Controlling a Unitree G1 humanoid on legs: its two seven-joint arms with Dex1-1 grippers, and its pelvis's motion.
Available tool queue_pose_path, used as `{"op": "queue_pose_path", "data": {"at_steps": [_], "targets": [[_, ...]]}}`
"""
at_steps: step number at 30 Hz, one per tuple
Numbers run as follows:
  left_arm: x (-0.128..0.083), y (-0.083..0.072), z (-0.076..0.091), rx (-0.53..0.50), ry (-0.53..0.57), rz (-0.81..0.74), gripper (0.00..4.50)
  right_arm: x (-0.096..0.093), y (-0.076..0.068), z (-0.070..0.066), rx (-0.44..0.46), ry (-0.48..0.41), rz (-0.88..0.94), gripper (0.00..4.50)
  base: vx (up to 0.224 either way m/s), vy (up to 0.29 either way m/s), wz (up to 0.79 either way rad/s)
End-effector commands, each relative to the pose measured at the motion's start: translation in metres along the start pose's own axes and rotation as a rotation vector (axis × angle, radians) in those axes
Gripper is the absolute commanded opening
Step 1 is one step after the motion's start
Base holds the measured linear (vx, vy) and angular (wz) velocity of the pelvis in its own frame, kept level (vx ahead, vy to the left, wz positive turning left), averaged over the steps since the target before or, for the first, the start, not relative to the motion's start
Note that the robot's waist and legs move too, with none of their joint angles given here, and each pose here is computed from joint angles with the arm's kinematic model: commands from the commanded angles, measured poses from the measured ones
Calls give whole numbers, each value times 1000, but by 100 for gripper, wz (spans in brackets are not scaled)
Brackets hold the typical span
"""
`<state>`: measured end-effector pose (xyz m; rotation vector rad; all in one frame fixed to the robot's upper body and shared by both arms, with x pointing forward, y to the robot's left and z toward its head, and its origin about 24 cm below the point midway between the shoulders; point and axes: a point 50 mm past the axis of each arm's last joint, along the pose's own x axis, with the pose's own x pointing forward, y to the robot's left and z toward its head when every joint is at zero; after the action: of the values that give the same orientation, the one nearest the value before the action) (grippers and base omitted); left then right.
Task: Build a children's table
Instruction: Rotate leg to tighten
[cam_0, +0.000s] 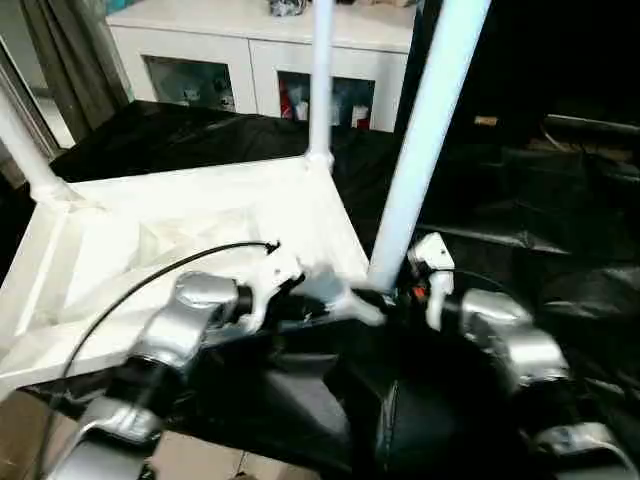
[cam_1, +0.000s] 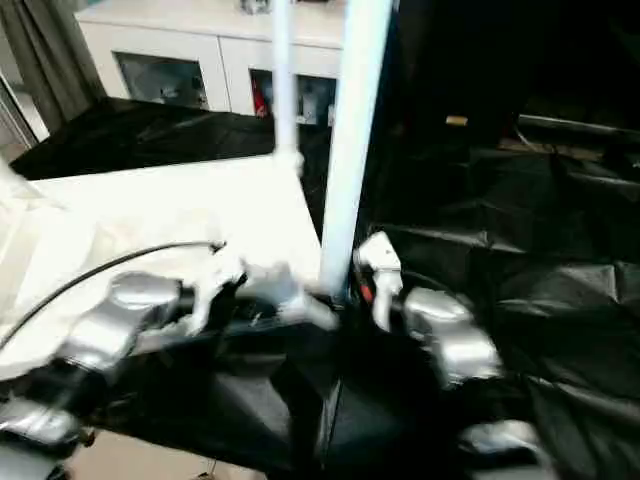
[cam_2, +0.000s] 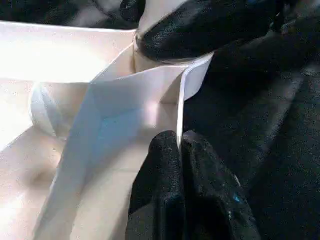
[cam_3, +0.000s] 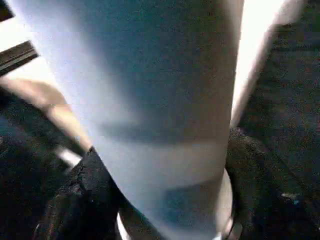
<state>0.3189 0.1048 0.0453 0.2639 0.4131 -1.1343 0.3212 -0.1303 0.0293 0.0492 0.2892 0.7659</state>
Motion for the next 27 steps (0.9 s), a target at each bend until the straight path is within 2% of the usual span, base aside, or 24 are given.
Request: {"op": "queue_pose_path", "data": {"at_steps": [1, 3, 6, 7, 8, 10, 12, 14, 16, 19, 21, 25, 27], "targets": [[10, 8, 13, -41, -65, 155, 0, 12, 17, -24, 49, 93, -19, 257, 0, 0, 0], [23, 7, 22, -57, -91, 212, 0, 25, 25, -24, 88, 77, -88, 257, 0, 0, 0], [29, 6, 26, -59, -101, 223, 0, 32, 32, -22, 90, 61, -88, 257, 0, 0, 0], [36, 2, 31, -54, -113, 200, 0, 41, 46, -17, 69, 29, -15, 257, 0, 0, 0], [38, 0, 32, -53, -118, 186, 0, 43, 51, -15, 84, 13, 14, 313, 0, 0, 0], [38, -2, 33, -43, -121, 152, 0, 44, 56, -9, 133, -16, 78, 327, 0, 0, 0], [36, -2, 32, -37, -119, 137, 0, 42, 56, -8, 118, -16, 111, 346, 0, 0, 0], [28, -2, 25, -19, -112, 92, 0, 34, 54, -6, 55, -16, 188, 367, 0, 0, 0], [26, -2, 23, -13, -108, 73, 0, 31, 53, -5, 46, -20, 217, 396, 0, 0, 0], [18, -4, 16, -1, -90, 16, 0, 20, 49, -3, 25, -15, 306, 396, 0, 0, 0], [6, -6, 9, 19, -73, -69, 0, 5, 42, -1, -1, 7, 401, 396, 0, 0, 0], [-6, -4, 3, 33, -44, -99, 0, -8, 34, 2, -20, 13, 461, 396, 0, 0, 0], [-14, -5, -1, 38, -27, -141, 0, -16, 29, 4, -29, 19, 499, 366, 0, 0, 0]]}}
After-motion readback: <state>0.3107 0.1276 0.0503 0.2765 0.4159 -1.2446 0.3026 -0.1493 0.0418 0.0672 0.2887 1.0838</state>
